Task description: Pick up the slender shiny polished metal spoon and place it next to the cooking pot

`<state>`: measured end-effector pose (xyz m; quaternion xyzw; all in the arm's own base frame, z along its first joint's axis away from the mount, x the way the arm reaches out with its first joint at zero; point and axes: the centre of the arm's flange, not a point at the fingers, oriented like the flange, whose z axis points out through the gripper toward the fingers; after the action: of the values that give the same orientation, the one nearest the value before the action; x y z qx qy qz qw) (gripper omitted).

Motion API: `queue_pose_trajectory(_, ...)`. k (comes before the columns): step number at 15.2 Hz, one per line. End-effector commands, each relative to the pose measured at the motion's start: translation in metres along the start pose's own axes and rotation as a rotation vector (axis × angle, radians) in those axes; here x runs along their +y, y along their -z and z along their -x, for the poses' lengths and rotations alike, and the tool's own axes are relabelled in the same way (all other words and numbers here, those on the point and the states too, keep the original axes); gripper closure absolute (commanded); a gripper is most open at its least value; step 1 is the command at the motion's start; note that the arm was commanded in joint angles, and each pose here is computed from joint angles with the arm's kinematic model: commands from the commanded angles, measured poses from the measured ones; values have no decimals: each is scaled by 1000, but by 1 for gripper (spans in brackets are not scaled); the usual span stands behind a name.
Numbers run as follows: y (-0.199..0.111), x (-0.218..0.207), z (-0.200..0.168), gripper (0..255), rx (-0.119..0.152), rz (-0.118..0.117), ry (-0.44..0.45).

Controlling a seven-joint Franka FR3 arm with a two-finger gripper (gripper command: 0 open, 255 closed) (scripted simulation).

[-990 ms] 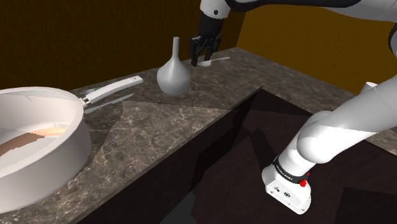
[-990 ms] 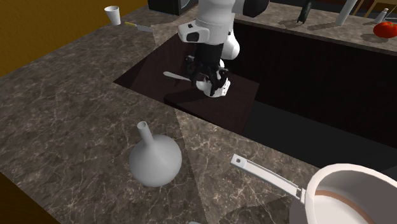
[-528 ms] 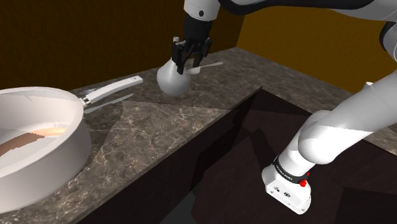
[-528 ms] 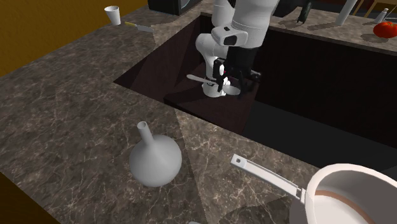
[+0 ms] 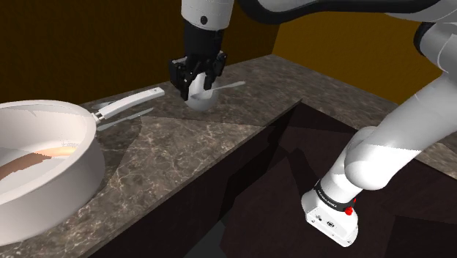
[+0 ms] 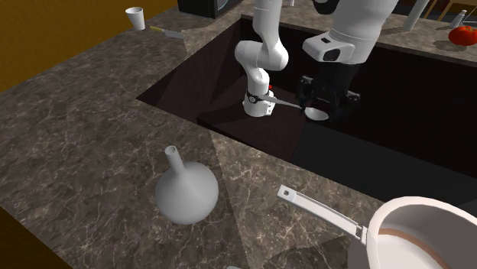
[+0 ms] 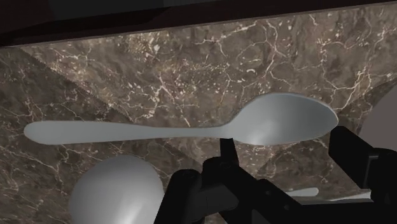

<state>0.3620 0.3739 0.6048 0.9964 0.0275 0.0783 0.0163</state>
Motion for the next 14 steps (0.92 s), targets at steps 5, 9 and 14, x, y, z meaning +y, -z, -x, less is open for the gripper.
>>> queue_pose_trajectory(5,-11,-47,21,255,0,0,-2)
queue_pose_trajectory(9,-32,-48,24,255,0,0,-2)
queue_pose_trajectory(14,-58,-49,28,255,0,0,-2)
